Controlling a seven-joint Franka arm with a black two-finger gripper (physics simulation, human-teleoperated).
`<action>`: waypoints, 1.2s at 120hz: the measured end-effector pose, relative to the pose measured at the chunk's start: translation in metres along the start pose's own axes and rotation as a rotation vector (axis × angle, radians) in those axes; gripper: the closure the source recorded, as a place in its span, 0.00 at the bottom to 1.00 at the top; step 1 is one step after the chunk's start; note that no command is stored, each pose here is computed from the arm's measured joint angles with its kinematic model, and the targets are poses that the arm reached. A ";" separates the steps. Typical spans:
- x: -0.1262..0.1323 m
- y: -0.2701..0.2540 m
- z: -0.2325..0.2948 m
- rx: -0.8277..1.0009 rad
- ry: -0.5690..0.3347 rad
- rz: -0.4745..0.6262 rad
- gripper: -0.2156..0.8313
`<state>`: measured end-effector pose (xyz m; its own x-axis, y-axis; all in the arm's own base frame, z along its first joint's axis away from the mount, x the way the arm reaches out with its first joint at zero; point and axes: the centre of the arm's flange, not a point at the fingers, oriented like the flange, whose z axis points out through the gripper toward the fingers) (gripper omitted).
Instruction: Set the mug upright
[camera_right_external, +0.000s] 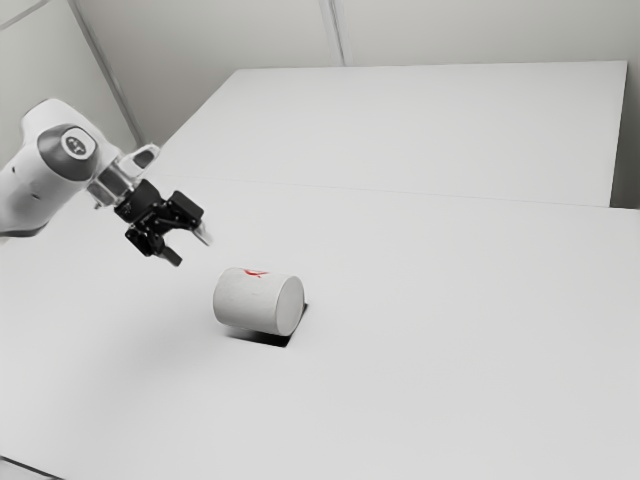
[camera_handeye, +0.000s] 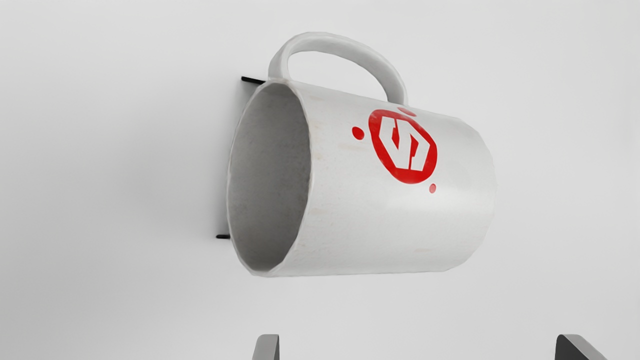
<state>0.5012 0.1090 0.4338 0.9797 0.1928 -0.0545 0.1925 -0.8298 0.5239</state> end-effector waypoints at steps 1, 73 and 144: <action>0.000 -0.002 0.001 -0.006 0.003 -0.002 0.21; 0.027 -0.080 0.084 -0.290 0.091 0.062 0.21; 0.004 -0.087 0.126 -0.535 0.034 0.193 0.28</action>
<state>0.4957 0.1163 0.2805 0.9903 0.0881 0.1073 -0.0533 -0.4725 0.8797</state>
